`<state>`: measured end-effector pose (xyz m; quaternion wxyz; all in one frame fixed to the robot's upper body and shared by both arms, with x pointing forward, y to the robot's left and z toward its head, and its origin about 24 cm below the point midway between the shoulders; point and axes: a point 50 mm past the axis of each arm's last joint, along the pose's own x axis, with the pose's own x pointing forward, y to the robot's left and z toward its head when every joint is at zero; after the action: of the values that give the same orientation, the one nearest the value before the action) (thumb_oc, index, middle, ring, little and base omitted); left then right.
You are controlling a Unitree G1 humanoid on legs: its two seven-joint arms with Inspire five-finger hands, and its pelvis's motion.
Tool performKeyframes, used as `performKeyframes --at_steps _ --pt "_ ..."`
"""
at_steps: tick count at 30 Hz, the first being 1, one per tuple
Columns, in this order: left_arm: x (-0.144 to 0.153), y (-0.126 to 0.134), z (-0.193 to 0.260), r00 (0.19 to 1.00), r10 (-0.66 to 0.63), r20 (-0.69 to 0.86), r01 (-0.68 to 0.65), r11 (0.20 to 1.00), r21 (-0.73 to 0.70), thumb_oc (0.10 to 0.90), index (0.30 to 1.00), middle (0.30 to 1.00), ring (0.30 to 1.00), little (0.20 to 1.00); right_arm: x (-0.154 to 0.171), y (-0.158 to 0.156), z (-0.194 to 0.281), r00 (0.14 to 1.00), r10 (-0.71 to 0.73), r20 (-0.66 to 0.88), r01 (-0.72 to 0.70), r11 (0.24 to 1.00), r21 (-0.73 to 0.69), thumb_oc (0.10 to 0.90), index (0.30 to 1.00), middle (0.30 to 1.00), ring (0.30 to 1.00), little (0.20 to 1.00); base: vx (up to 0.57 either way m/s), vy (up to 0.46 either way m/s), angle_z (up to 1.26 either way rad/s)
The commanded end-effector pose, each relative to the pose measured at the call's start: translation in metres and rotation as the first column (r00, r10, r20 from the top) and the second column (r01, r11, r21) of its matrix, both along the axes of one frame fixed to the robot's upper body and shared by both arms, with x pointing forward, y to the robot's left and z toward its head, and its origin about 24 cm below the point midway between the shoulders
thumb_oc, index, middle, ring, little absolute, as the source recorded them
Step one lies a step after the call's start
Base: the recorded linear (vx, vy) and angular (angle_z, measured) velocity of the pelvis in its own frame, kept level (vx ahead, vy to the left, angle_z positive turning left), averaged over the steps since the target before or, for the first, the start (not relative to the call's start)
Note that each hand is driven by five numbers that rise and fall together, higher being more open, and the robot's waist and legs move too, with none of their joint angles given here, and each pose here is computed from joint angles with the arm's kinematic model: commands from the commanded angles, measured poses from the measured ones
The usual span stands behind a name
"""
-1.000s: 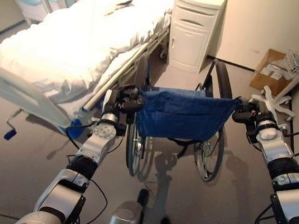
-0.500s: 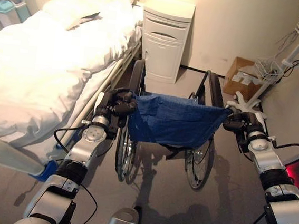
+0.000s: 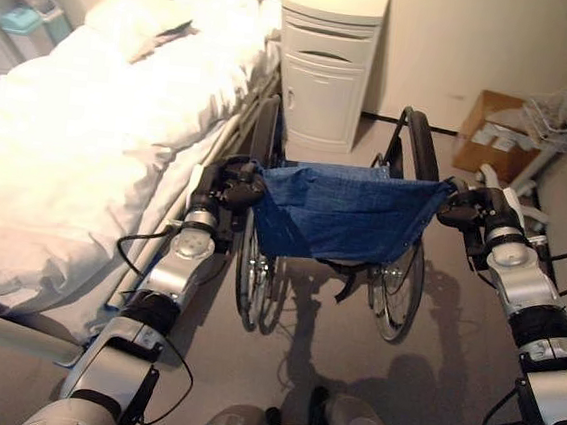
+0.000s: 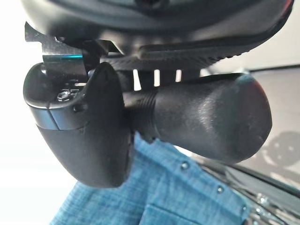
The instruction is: Push the wheelchair next to the bed
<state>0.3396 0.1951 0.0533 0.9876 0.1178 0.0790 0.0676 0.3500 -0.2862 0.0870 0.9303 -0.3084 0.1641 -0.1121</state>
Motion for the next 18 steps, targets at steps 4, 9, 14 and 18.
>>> performKeyframes --at_steps 4,9,14,18 --pt "-0.004 0.021 -0.009 0.997 0.054 -0.052 -0.049 0.995 0.082 0.400 0.300 0.300 0.300 0.300 -0.014 0.008 -0.040 0.965 0.159 -0.211 -0.170 0.985 -0.034 0.400 0.300 0.300 0.300 0.300 0.35 0.018 0.06" --pt "-0.013 0.027 -0.015 0.996 0.064 -0.054 -0.060 0.995 0.082 0.400 0.300 0.300 0.300 0.300 -0.012 0.009 -0.039 0.961 0.166 -0.220 -0.182 0.982 -0.053 0.400 0.300 0.300 0.300 0.300 0.39 0.087 -0.34" --pt "-0.018 0.045 -0.018 0.993 0.084 -0.085 -0.076 0.993 0.094 0.400 0.300 0.300 0.300 0.300 -0.019 0.008 -0.049 0.952 0.187 -0.241 -0.193 0.981 0.000 0.400 0.300 0.300 0.300 0.300 0.37 0.143 -0.40" --pt "-0.019 0.054 -0.015 0.993 0.078 -0.091 -0.066 0.990 0.126 0.400 0.300 0.300 0.300 0.300 -0.027 0.010 -0.061 0.953 0.182 -0.244 -0.176 0.983 0.044 0.400 0.300 0.300 0.300 0.300 0.31 0.133 -0.07"
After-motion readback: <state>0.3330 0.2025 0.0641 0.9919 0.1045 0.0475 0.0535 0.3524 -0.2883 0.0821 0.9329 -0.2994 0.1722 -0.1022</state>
